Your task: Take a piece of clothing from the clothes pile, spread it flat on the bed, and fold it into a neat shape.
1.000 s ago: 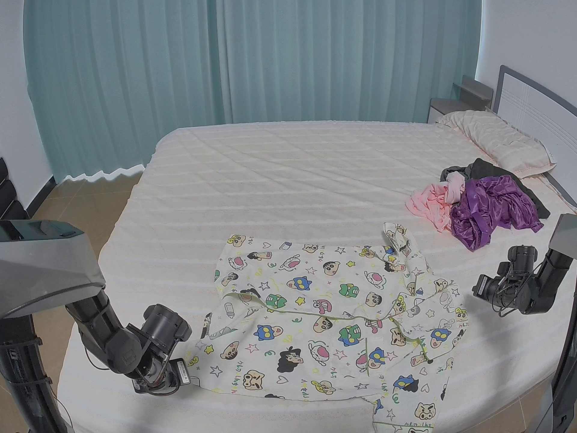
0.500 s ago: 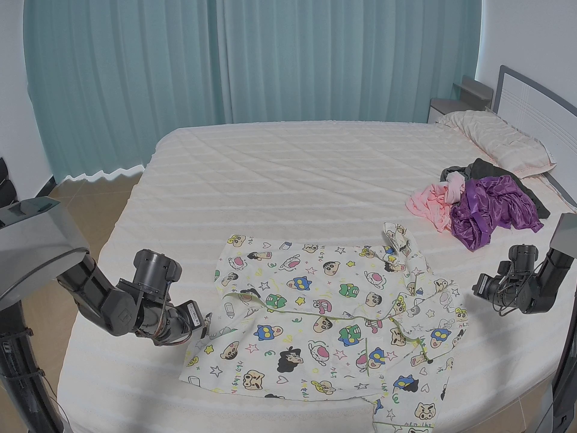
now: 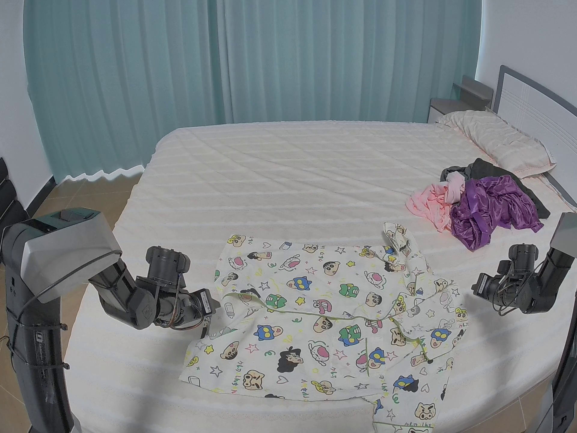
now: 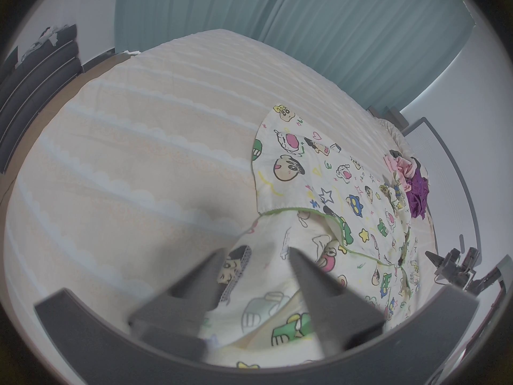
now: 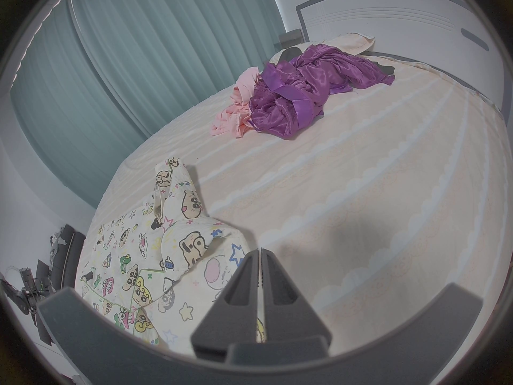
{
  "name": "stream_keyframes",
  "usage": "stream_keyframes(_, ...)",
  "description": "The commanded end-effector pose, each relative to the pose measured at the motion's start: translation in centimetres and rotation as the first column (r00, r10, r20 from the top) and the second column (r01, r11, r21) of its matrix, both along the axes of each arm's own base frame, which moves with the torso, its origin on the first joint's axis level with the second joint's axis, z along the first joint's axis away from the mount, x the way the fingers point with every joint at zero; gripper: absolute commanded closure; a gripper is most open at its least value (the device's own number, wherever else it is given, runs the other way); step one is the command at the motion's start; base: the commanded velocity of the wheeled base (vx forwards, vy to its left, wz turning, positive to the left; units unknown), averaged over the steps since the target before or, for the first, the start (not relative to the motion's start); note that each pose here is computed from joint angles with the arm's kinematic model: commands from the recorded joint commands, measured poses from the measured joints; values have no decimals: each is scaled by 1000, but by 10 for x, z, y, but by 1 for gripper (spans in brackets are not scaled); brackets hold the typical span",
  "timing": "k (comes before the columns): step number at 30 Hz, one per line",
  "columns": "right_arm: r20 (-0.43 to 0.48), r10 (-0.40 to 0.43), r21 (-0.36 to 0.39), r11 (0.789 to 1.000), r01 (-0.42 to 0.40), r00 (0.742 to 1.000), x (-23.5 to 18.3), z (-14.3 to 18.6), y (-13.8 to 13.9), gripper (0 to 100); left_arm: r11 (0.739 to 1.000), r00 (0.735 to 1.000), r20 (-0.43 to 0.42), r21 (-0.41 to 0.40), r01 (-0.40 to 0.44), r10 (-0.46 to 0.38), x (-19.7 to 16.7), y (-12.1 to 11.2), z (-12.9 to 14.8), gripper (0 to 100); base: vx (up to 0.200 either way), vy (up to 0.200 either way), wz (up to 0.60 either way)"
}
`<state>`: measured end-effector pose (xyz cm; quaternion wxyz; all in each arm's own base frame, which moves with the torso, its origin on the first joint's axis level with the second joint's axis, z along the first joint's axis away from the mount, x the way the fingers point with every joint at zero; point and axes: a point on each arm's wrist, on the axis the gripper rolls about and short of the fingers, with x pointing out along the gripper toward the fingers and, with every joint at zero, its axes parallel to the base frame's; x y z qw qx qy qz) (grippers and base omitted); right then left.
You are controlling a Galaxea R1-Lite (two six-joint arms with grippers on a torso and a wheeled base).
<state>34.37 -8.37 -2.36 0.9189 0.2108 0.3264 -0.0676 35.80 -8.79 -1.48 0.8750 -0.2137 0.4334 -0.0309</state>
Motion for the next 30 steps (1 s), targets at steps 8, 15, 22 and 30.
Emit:
stream_keyframes(8, 1, 1, 0, 1000, -1, 1000, 0, 0, 0, 100, 984, 982, 73, 56, 170, -174, 11, 1, -26, 0, 0, 0, 0)
stream_keyframes(15, 4, 2, -1, 1000, -2, 1000, 0, 1, 1, 100, 976, 975, 65, 62, 207, -211, 13, -2, -32, 0, 0, 0, 0)
stream_keyframes(22, 5, 2, -1, 1000, -2, 1000, 0, 1, 1, 100, 975, 974, 56, 53, 217, -220, 13, -3, -36, 100, 0, 0, 0)
stream_keyframes(30, 10, -5, 7, 1000, 5, 1000, 0, 3, 1, 100, 979, 979, 38, 59, 195, -198, 9, 2, -37, 100, 0, 0, 0)
